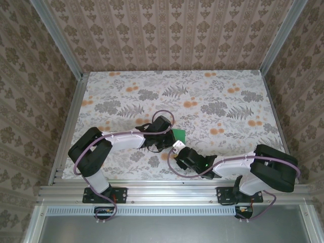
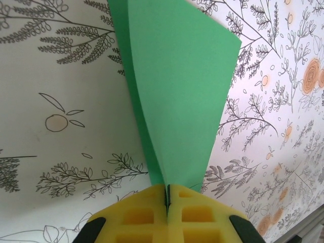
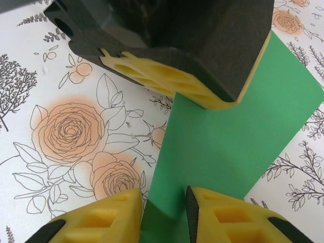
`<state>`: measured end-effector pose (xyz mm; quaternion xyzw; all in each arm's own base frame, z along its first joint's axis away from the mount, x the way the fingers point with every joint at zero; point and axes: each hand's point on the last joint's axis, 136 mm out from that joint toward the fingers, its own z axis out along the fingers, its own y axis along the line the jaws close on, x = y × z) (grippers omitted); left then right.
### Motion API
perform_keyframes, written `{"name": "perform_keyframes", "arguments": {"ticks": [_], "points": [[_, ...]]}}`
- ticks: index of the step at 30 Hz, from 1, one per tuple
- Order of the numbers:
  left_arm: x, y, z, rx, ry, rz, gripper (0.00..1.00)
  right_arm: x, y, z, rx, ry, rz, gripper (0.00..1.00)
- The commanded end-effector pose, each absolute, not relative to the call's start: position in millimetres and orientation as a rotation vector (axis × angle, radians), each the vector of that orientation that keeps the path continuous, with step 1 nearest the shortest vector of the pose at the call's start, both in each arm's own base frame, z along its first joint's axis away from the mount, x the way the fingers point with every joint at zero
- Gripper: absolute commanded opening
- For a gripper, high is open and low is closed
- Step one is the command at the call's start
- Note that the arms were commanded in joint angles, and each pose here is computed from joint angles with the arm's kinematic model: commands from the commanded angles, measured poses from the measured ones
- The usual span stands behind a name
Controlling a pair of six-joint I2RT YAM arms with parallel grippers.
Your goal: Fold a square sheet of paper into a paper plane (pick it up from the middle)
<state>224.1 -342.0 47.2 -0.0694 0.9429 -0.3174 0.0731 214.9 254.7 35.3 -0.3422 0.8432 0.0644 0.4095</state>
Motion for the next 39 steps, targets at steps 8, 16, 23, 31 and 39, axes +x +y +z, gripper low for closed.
{"name": "perform_keyframes", "arguments": {"ticks": [8, 16, 23, 31, 39], "points": [[225, -348, 51, -0.224, 2.835, -0.961, 0.0, 219, 255, 42, -0.831, 2.102, 0.141, 0.16], [226, -341, 54, -0.242, 2.823, -0.933, 0.21, 214, 258, 38, -0.784, 2.126, 0.239, 0.03], [228, -330, 61, -0.245, 2.789, -0.914, 0.5, 210, 261, 38, -0.681, 2.139, 0.444, 0.01], [229, -321, 52, -0.254, 2.817, -0.891, 0.55, 197, 269, 44, -0.854, 2.047, 0.533, 0.02], [229, -312, 43, -0.255, 2.857, -0.849, 0.49, 200, 264, 39, -1.013, 1.983, 0.392, 0.03]]}}
